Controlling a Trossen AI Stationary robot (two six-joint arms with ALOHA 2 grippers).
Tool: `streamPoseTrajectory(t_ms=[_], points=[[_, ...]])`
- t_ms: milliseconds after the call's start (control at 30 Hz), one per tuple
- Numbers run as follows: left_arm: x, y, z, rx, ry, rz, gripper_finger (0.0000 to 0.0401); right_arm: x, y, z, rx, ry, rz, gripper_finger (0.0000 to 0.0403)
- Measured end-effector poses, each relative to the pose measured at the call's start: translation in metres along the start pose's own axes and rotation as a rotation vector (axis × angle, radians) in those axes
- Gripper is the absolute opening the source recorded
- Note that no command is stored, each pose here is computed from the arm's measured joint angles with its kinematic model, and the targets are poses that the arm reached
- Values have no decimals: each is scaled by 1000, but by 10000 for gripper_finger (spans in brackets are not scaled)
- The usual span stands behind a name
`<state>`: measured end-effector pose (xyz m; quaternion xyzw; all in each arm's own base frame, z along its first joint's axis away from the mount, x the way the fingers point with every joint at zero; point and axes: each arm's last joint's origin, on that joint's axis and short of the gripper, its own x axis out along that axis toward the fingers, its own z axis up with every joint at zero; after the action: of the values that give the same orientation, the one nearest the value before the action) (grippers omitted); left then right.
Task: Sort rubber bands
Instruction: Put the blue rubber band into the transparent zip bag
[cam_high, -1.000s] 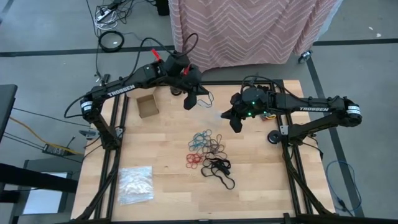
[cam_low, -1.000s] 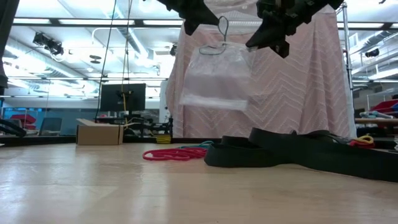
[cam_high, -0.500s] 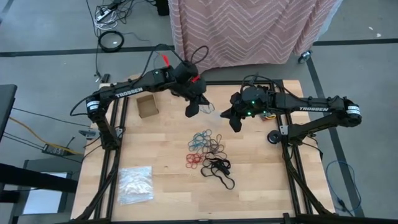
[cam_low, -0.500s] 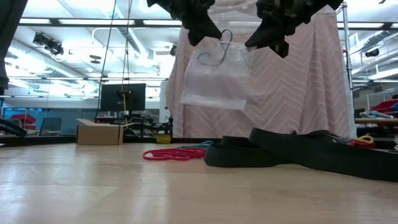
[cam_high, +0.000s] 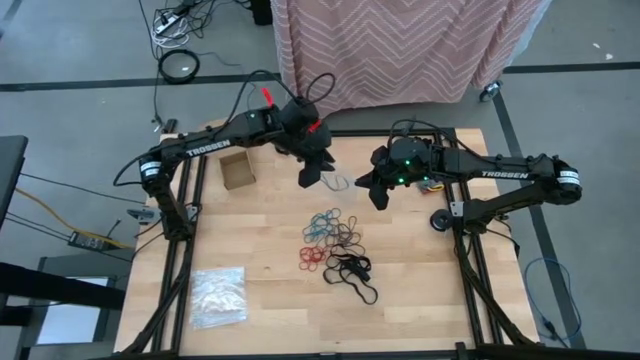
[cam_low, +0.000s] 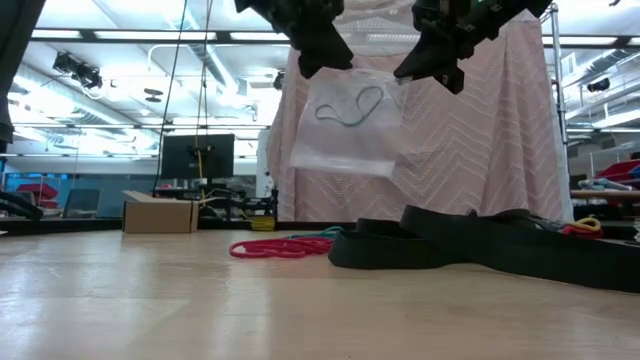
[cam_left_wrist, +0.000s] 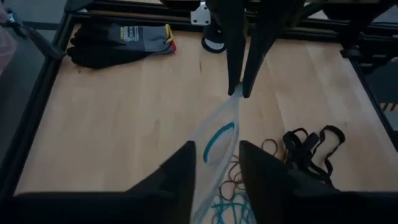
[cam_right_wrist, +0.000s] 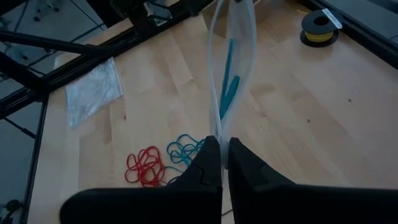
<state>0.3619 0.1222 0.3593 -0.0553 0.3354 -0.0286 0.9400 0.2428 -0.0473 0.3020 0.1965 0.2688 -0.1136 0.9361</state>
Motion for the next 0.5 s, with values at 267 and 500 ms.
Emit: streamPoseTrajectory(t_ms=[267,500], points=[[-13,-33,-19,-24,172,-84,160,-3,-19,-10,-16,119,-144,0],[29,-54,-73,-33,272,-75,123,-3,-24,-5,-28,90,-133,0]])
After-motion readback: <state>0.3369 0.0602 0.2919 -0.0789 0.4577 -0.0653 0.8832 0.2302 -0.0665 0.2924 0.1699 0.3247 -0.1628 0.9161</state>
